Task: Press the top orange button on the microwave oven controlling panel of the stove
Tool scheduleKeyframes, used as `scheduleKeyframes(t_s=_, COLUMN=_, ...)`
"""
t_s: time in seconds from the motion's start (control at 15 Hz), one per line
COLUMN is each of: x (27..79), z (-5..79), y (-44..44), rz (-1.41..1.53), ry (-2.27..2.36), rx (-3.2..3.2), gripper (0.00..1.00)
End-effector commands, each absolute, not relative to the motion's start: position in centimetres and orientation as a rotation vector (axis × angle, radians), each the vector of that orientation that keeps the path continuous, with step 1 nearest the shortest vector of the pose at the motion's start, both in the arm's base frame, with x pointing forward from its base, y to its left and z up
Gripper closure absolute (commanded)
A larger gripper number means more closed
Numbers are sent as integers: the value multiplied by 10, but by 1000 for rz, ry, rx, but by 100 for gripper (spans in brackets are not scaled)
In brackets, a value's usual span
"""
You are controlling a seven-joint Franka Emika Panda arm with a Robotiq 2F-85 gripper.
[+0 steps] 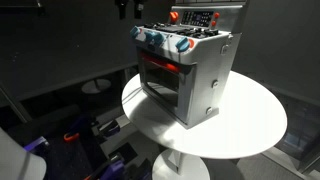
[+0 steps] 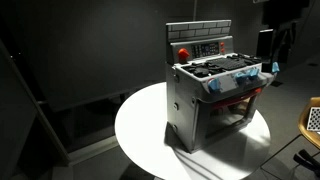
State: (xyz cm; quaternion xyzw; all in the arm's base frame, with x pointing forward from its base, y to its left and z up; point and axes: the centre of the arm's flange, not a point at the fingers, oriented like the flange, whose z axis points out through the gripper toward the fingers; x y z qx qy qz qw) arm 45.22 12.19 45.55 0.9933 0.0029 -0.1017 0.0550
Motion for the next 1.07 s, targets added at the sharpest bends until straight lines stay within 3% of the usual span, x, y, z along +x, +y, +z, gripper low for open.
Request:
scheduleKeyframes(t_s=0.0, x=452, z=456, y=122, rz=-308, ry=9, rx=3016, gripper=0)
scheduleKeyframes(t_s=0.47, x=469, z=474, y=117, rz=-228, ry=-37, rx=3036, gripper=0)
scheduleKeyframes(t_s=1.0, x=537, z=492, y=72, rz=90, ry=-266, rx=3021, gripper=0)
